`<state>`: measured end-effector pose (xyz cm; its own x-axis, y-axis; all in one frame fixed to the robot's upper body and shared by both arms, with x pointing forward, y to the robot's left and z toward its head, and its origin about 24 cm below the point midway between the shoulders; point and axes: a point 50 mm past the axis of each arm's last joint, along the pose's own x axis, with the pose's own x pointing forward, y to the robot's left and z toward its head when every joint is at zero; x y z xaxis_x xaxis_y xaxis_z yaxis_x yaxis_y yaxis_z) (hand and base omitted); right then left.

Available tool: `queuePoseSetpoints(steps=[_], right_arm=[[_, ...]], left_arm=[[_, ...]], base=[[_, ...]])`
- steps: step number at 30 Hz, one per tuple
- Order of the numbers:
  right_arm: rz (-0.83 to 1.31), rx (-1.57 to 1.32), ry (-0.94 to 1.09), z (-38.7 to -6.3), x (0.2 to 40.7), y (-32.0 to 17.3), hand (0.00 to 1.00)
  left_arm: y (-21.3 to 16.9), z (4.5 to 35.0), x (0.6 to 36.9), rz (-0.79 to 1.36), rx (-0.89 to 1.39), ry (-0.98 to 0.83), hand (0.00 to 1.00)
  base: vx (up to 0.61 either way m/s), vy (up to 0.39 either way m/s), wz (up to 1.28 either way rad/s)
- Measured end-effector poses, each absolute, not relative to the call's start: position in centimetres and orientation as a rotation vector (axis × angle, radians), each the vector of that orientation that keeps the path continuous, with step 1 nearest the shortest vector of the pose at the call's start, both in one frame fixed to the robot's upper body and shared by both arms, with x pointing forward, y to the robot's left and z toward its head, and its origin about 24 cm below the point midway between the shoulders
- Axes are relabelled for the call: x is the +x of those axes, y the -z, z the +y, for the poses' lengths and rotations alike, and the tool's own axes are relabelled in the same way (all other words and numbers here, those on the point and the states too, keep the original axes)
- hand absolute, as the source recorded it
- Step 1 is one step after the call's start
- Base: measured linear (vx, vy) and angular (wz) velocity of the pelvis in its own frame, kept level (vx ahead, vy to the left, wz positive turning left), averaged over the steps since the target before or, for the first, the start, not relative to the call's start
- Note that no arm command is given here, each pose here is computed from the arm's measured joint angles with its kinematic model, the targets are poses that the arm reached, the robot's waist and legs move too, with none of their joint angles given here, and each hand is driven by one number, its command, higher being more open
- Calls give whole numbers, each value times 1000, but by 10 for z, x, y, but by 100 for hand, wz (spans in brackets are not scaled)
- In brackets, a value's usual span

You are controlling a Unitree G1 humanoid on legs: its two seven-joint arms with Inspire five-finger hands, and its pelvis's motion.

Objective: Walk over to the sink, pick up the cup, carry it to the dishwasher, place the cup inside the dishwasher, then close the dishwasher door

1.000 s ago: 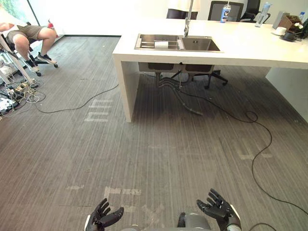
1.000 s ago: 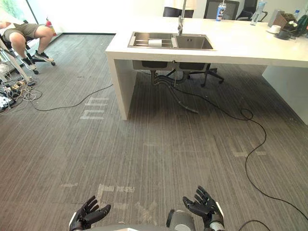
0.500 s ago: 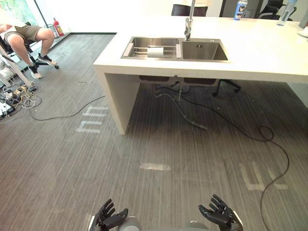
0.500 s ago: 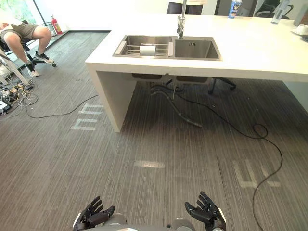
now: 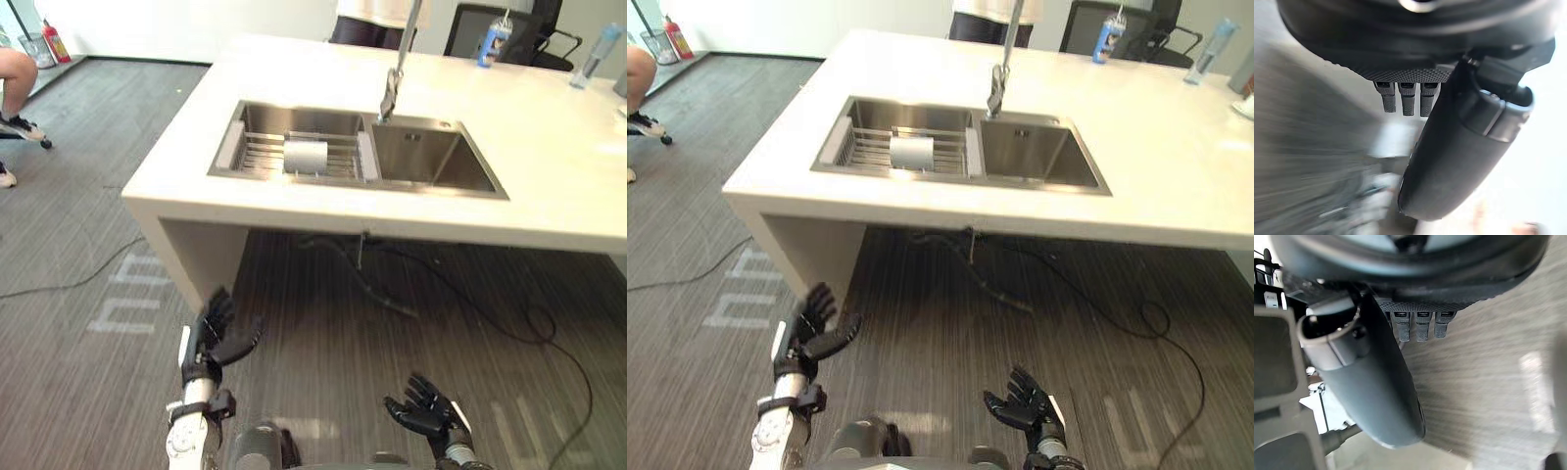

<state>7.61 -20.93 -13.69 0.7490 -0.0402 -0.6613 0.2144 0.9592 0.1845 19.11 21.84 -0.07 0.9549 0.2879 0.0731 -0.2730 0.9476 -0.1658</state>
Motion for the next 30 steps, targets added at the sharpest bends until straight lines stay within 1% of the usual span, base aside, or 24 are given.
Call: queuePoseSetpoints(steps=[1,2,3,5,7,9,10,12,15,20,27,30], right_arm=[[720,256,141,-209,72,137,90],[730,259,144,-209,67,138,90],[734,261,146,-208,64,138,90],[728,261,146,-209,63,137,90],[741,256,141,-211,59,138,90],[740,221,127,-222,64,135,90],[736,203,128,-229,69,133,90],[742,198,128,-230,70,133,90],[746,194,138,-233,77,133,90],[756,185,140,-238,76,132,90],[804,261,127,-215,65,142,90],[808,265,124,-214,64,142,90]], left_arm=[[-11,221,195,-152,-151,-289,90],[-33,225,201,-253,-129,-292,90],[-43,229,204,-301,-118,-297,90],[-69,241,207,-408,-88,-375,90],[-70,245,202,-414,-85,-428,90],[-60,237,195,-358,-105,-461,90],[-54,227,194,-322,-115,-442,90],[-53,212,197,-293,-79,-365,90],[-72,194,201,-350,73,-172,90],[-84,189,207,-382,252,-5,90],[-74,177,215,-277,532,147,90],[-70,170,217,-248,568,185,90]], base=[[581,-40,88],[462,-58,76],[586,-108,100],[676,-192,93],[749,-258,73],[683,-222,39],[742,-259,30],[524,-175,11],[418,-84,-43],[284,123,-77],[113,133,-26],[-12,0,-12]])
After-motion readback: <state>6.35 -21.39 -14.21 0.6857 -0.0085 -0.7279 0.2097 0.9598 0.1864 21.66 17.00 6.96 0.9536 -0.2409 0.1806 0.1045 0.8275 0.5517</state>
